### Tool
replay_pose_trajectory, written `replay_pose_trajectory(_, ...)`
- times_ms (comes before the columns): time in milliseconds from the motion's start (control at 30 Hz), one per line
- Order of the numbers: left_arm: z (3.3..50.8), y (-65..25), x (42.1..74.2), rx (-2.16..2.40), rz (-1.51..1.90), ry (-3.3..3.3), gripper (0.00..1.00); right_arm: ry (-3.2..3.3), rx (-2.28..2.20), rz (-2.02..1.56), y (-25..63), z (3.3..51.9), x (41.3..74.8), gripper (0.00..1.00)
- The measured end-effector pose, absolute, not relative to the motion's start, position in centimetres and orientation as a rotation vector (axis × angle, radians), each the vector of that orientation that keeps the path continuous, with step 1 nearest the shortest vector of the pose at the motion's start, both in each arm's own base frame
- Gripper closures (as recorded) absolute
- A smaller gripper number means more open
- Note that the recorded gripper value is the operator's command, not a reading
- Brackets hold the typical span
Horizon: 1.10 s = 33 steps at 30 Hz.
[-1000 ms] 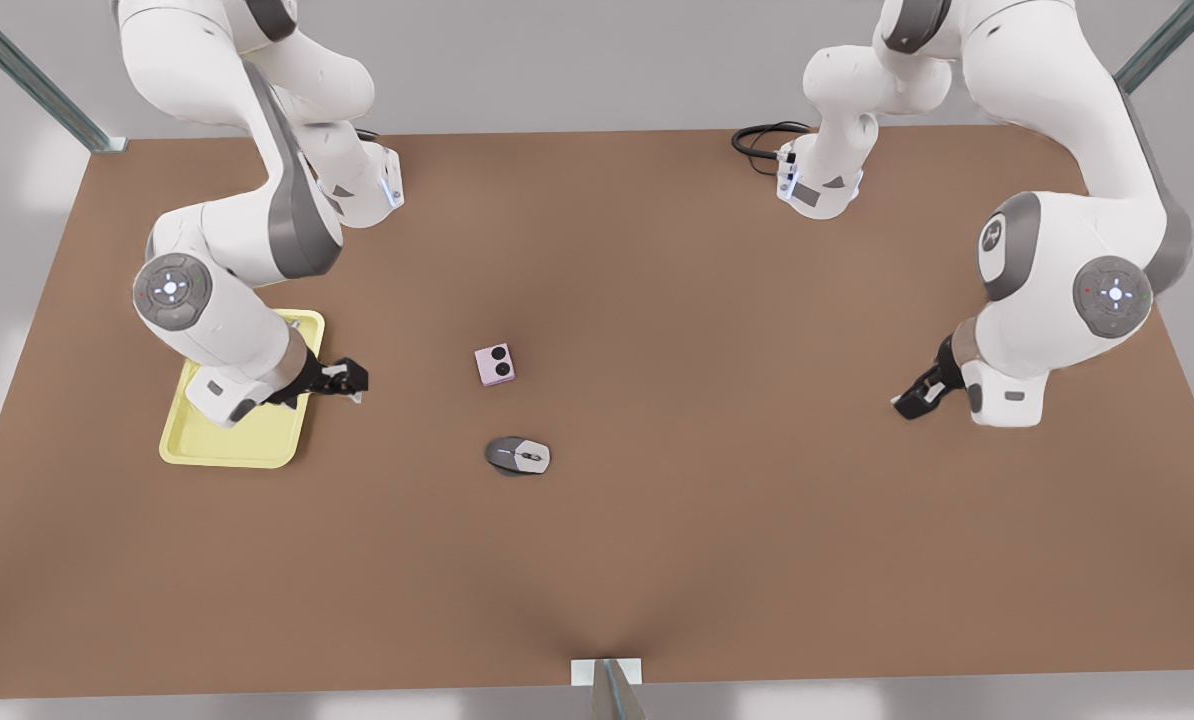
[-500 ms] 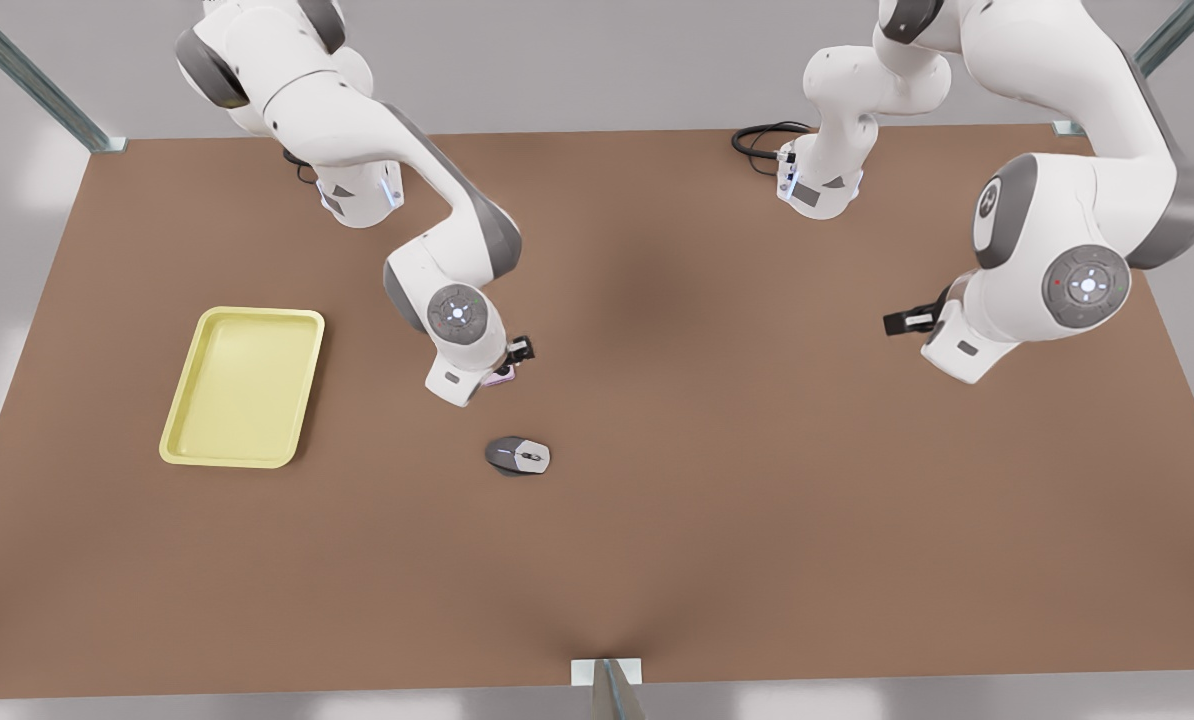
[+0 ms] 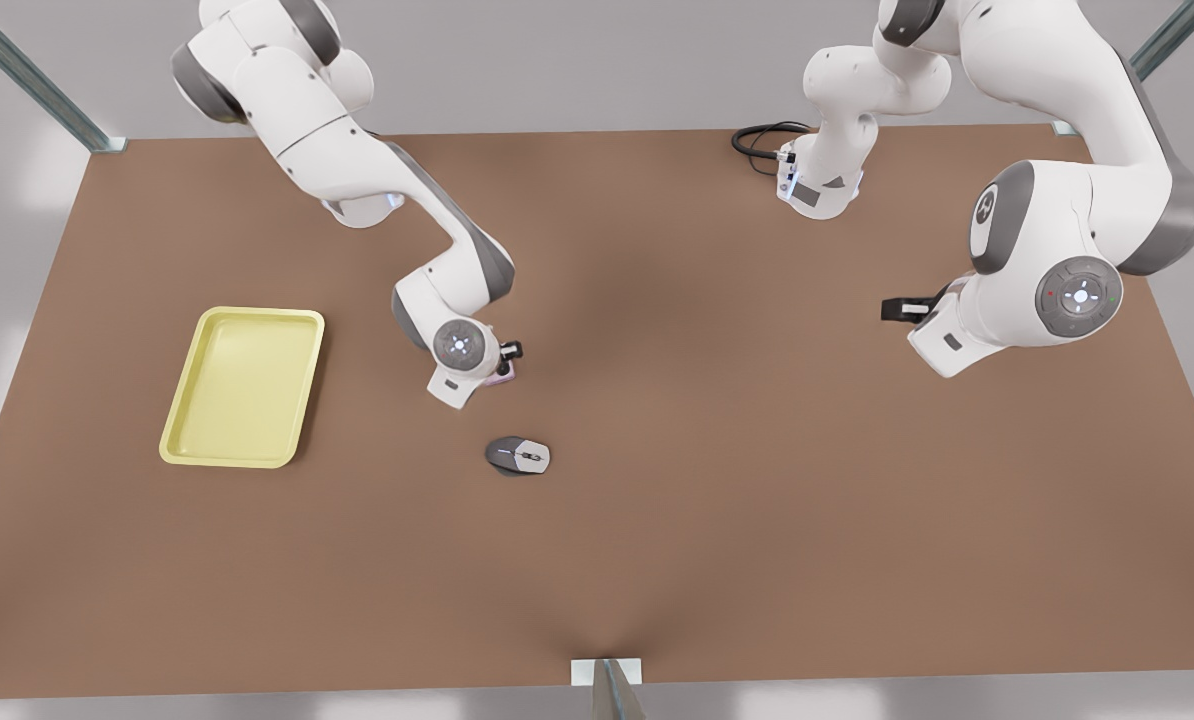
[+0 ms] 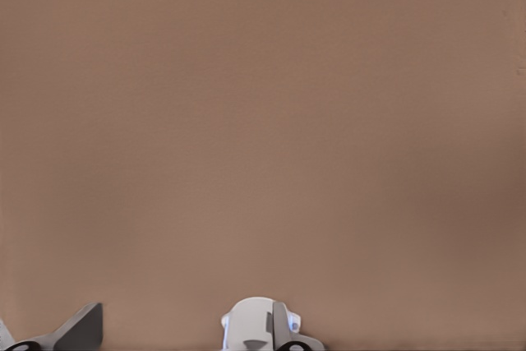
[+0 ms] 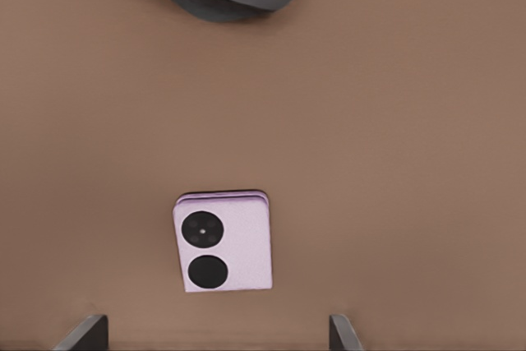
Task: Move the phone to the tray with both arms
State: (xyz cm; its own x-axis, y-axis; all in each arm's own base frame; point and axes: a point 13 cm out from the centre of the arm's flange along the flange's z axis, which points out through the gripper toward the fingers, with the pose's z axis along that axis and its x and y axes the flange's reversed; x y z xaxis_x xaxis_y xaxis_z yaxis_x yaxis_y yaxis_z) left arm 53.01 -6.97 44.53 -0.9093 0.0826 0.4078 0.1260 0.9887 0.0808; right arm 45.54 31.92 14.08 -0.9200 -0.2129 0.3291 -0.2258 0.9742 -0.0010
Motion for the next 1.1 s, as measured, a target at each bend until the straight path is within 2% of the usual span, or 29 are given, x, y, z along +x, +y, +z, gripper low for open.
replay_pose_trajectory(167, 44.3, -7.0, 53.1, -0.208, -0.134, -2.709, 0.00, -2.790, 0.360, 0.042, 32.2, 10.0, 43.1, 0.00)
replay_pose_trajectory(400, 44.3, -7.0, 53.1, -0.268, -0.121, -2.702, 0.00, -2.845, 0.463, 0.011, 32.1, 5.3, 43.3, 0.00)
replay_pose_trajectory(900, 43.8, -7.0, 53.3, -0.338, -0.105, -2.686, 0.00, -2.866, 0.614, -0.016, 33.1, 3.5, 42.3, 0.00)
replay_pose_trajectory(933, 43.8, -7.0, 53.3, -0.341, -0.105, -2.685, 0.00, -2.863, 0.620, -0.015, 33.1, 3.4, 42.2, 0.03)
replay_pose_trajectory(1067, 43.4, -7.0, 53.4, -0.351, -0.102, -2.677, 0.00, -2.853, 0.621, -0.011, 32.6, 2.7, 42.0, 0.04)
replay_pose_trajectory(1100, 43.4, -7.0, 53.4, -0.353, -0.101, -2.677, 0.00, -2.850, 0.623, -0.011, 32.6, 2.6, 41.9, 0.10)
